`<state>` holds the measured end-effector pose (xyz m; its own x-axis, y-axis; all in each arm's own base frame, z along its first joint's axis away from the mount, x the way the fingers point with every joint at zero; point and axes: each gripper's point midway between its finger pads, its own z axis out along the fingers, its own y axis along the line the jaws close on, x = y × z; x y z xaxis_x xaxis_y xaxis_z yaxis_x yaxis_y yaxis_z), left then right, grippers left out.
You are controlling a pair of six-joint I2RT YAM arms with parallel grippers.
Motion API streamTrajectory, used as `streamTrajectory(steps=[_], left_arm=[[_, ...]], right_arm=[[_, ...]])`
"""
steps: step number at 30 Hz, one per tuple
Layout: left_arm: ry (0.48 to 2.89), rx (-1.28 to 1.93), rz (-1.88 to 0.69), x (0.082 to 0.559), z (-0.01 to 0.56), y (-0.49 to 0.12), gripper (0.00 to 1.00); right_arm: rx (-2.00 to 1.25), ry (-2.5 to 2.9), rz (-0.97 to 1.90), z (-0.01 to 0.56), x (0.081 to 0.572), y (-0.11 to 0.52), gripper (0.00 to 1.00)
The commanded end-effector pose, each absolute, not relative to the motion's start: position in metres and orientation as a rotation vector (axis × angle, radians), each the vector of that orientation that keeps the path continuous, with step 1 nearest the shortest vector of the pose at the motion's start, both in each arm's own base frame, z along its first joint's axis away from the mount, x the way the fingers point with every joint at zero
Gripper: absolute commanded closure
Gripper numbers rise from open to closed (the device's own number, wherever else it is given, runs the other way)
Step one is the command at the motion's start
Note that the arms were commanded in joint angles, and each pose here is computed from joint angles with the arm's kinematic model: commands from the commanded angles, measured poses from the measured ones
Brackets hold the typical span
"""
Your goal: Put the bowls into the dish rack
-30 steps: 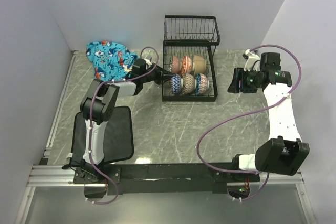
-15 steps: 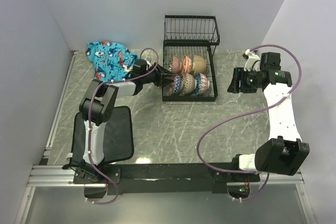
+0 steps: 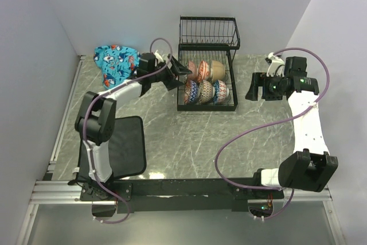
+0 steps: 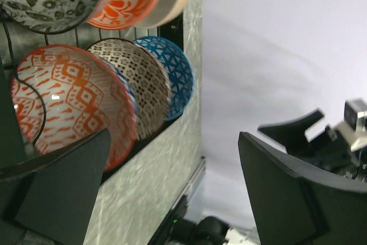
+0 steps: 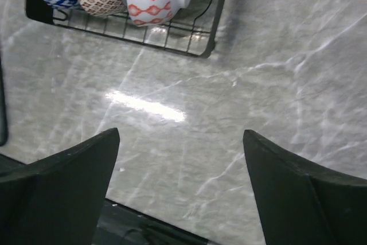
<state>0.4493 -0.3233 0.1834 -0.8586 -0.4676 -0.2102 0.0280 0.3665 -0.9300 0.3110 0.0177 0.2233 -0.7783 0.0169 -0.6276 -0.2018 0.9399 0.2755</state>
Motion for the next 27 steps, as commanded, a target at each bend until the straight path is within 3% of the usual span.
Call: streamTrajectory(steps=[1, 6, 11, 17, 27], left_arm=[[2.071, -0.08, -1.359, 0.432, 0.264, -0.301, 0.0], [2.075, 0.032, -1.186, 0.416, 0.281, -0.277, 0.01], [2.029, 0.223, -0.773, 0.429, 0.275, -0.233, 0.01], [1.986, 0.313, -0.35, 0.44, 0.259, -0.169, 0.03], [1.983, 0.378, -0.192, 0.423, 0.25, -0.117, 0.03]], right_arm=[[-0.122, 2.334, 0.385, 0.241, 0.322, 0.012, 0.0], [-0.043, 2.308, 0.351, 0.242, 0.325, 0.007, 0.0], [0.257, 2.3, 0.087, 0.233, 0.327, -0.036, 0.0], [0.335, 2.288, -0.025, 0.227, 0.315, -0.052, 0.0], [0.322, 2.235, 0.028, 0.23, 0.303, -0.041, 0.0]])
